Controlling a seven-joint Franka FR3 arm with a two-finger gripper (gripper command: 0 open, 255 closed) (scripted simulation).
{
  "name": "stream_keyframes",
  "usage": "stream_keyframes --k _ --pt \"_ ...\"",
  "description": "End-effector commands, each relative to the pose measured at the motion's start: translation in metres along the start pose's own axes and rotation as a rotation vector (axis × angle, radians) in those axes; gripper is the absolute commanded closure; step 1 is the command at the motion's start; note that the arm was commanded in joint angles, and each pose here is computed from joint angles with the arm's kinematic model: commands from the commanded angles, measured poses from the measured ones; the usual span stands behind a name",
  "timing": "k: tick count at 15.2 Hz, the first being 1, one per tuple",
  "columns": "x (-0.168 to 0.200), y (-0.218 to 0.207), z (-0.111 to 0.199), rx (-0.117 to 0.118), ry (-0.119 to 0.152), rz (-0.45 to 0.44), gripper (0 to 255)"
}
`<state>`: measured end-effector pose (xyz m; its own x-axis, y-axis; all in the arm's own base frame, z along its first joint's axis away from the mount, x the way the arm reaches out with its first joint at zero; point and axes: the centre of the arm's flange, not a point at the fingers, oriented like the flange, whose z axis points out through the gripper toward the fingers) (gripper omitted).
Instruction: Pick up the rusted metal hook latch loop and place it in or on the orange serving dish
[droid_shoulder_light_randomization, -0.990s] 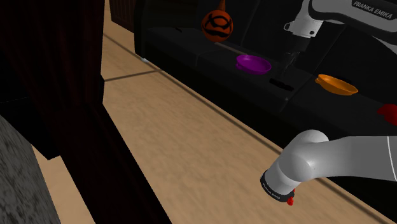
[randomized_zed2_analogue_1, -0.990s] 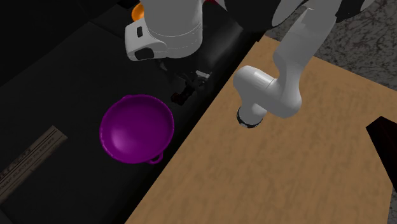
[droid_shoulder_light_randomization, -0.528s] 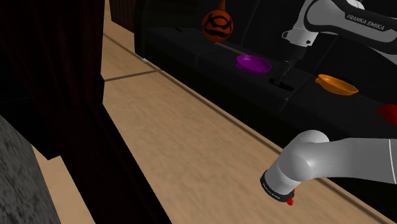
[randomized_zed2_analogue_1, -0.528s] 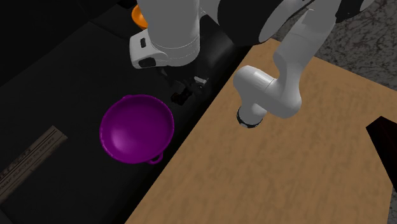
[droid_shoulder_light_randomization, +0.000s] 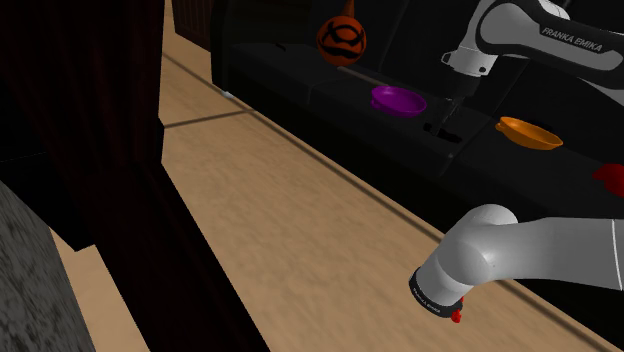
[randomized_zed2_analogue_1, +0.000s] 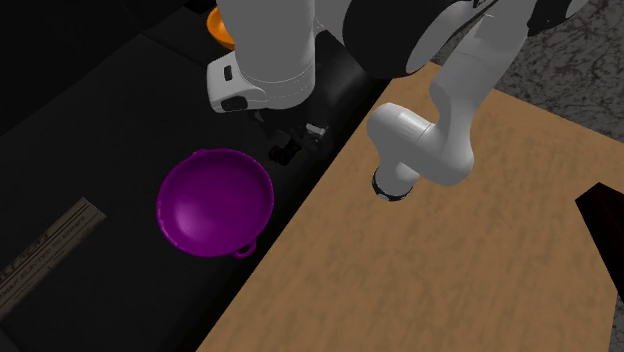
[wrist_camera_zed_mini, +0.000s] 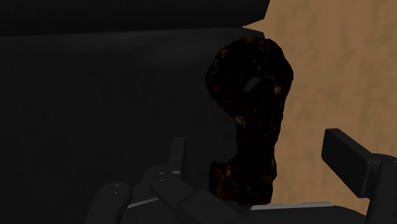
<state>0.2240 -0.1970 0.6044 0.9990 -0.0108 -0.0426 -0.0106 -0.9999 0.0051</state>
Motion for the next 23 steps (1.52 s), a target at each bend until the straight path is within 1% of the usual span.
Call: stream_keyframes --k 1,10,23 --pt "0.0 0.0 0.0 0.0 0.0 0.0 255" --pt "0.0 0.0 0.0 0.0 0.0 0.0 255" --pt "-0.003 0.0 -0.069 0.0 0.0 0.0 255"
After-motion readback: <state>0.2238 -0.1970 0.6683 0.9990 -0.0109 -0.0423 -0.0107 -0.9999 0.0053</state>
